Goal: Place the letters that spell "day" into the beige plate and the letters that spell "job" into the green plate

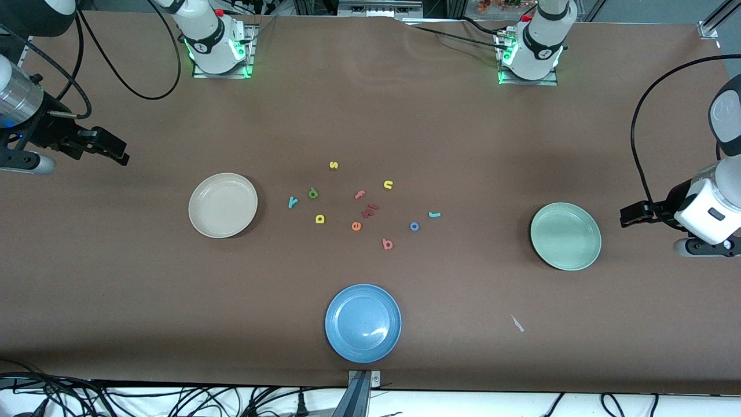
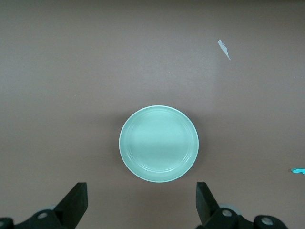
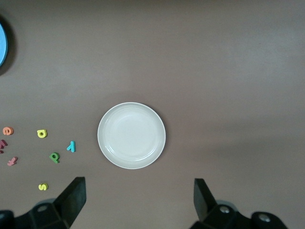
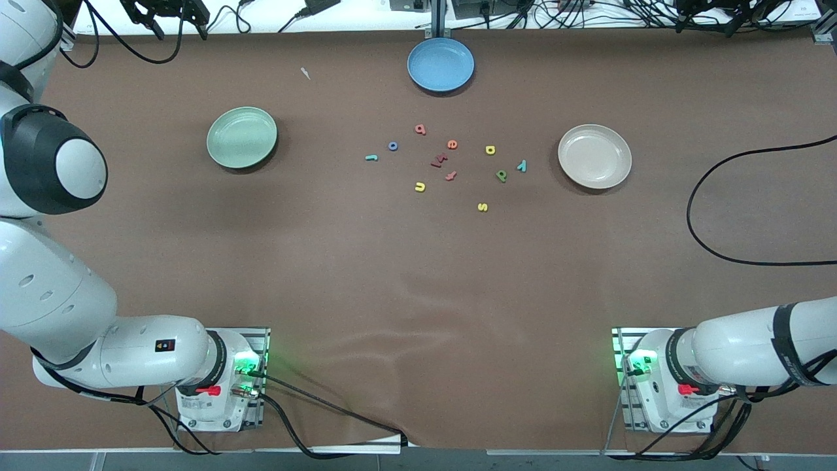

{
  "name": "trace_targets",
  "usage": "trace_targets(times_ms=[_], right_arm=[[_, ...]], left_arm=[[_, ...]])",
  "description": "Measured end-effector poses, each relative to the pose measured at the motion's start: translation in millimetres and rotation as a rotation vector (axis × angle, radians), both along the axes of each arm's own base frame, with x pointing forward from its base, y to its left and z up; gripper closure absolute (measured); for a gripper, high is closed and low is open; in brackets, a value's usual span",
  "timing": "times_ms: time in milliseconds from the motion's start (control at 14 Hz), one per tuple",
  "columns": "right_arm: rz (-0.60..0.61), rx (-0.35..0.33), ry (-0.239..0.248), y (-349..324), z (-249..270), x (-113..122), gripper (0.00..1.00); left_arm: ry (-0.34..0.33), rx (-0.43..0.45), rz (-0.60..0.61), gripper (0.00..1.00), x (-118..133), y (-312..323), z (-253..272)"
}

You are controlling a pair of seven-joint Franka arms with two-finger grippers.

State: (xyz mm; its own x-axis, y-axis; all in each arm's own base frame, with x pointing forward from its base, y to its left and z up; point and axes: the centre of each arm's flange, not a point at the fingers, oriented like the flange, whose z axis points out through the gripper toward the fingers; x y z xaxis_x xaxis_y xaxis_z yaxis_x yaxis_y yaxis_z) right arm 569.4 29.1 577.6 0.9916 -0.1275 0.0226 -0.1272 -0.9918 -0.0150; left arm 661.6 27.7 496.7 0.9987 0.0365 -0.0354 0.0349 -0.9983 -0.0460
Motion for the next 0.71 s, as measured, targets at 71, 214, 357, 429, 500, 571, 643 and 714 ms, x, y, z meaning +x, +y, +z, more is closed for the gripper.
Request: trace_targets(times_ms=[71, 214, 357, 429, 500, 571, 643, 714], right_arm=[[0.000, 0.000, 0.000, 0.0, 0.0, 0.0, 0.00], [0.000, 0.000, 0.000, 0.0, 0.0, 0.0, 0.00], [0.000, 0.000, 0.000, 0.0, 0.0, 0.0, 0.00], [0.000, 0.000, 0.000, 0.0, 0.0, 0.0, 0.00], [0.000, 0.000, 0.000, 0.0, 0.0, 0.0, 0.00], [0.000, 0.000, 0.000, -0.1, 0.0, 0.0, 0.00], [0.000, 0.000, 0.000, -0.1, 0.0, 0.0, 0.00], [0.000, 0.000, 0.000, 0.0, 0.0, 0.0, 0.00]], left_arm=[[0.000, 0.000, 0.000, 0.00, 0.0, 0.0, 0.0], [0.000, 0.000, 0.000, 0.00, 0.0, 0.0, 0.0], [0.001, 0.000, 0.000, 0.00, -0.1, 0.0, -0.2], [0.002, 0.000, 0.001, 0.00, -0.2, 0.2, -0.3], [0.002, 0.000, 0.001, 0.00, -0.2, 0.7, -0.4], [0.003, 0.000, 0.003, 0.00, -0.3, 1.3, -0.4], [0.003, 0.000, 0.004, 0.00, -0.3, 2.1, -0.5], [0.004, 0.001, 0.006, 0.00, -0.4, 2.8, -0.7]])
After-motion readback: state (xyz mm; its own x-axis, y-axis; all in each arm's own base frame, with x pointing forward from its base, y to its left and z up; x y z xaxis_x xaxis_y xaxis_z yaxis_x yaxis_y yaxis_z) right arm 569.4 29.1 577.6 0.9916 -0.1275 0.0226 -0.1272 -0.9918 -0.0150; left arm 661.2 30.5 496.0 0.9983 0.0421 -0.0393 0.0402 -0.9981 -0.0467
